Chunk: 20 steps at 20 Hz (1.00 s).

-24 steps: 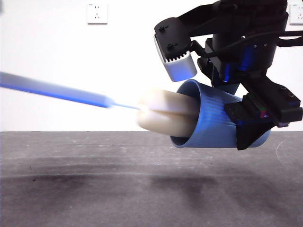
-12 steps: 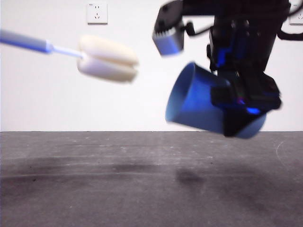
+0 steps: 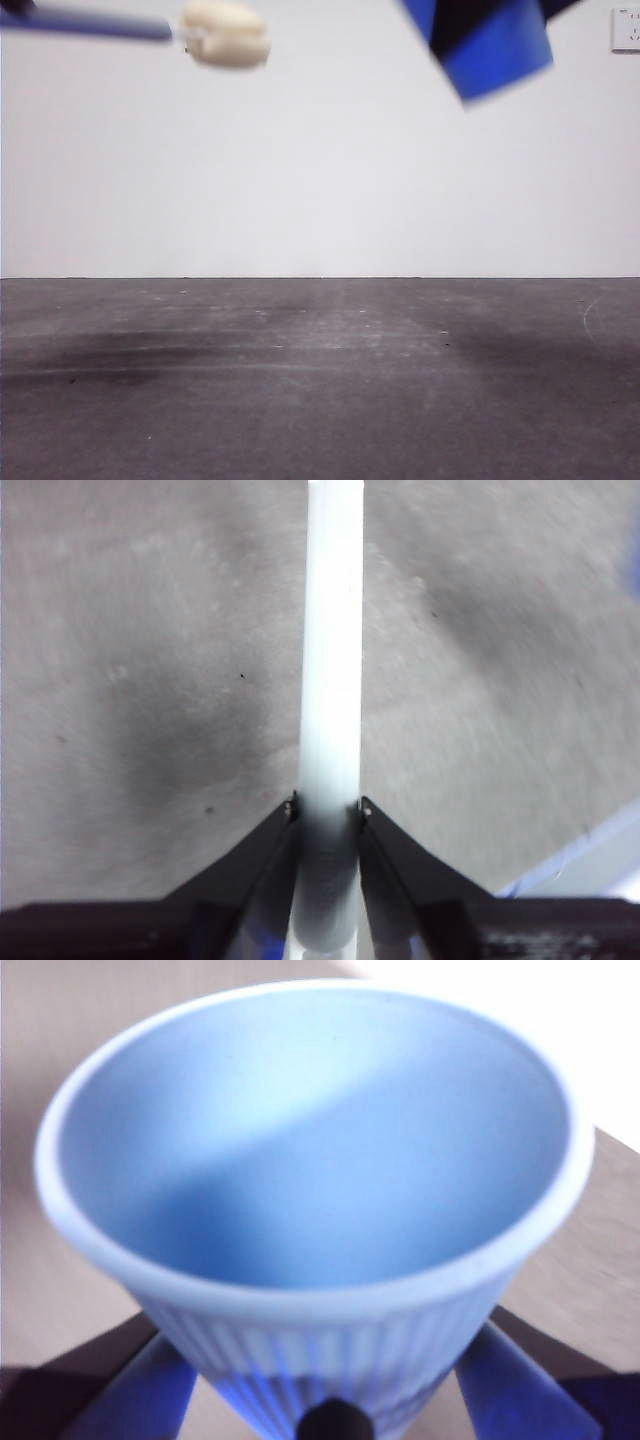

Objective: Pick up the cup brush,pick up the cup,insert the brush into the cup,clean the cup,put the cup brush back,put the cup back to the fixed position on the table

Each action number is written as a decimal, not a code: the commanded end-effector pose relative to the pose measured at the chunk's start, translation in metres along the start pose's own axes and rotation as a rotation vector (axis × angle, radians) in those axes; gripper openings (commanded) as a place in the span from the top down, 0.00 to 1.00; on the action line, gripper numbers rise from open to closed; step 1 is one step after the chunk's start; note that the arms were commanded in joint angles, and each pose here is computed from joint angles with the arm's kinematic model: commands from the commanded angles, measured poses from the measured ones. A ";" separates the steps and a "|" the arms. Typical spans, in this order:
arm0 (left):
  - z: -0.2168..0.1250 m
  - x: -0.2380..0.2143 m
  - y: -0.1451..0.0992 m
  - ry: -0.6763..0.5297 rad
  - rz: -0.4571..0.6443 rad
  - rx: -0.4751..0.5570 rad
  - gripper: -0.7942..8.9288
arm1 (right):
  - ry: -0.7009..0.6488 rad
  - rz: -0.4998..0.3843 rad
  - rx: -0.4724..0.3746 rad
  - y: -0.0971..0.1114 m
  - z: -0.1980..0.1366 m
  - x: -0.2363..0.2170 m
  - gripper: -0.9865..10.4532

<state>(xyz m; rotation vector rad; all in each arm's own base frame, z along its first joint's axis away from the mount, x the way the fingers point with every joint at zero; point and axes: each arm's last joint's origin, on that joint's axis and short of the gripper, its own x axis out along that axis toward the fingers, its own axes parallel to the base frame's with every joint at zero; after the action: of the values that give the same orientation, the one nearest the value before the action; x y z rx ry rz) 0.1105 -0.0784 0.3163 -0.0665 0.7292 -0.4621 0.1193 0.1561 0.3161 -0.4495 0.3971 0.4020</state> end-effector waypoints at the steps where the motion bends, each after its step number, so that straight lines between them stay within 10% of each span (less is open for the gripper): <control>1: -0.008 0.032 0.002 -0.004 0.005 -0.151 0.93 | -0.132 0.021 0.201 -0.015 0.007 -0.023 0.93; 13: -0.029 0.156 0.009 0.124 0.216 -0.364 0.93 | -0.218 0.056 0.285 -0.033 0.004 -0.051 0.93; 20: -0.029 0.171 0.010 0.086 0.251 -0.316 0.93 | -0.210 0.057 0.286 -0.033 0.003 -0.050 0.93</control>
<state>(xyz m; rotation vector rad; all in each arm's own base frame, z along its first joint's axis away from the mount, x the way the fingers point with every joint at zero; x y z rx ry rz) 0.2055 -0.1401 0.1880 -0.2702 0.8822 -0.1043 0.0923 0.1161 0.3511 -0.1392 0.2610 0.4349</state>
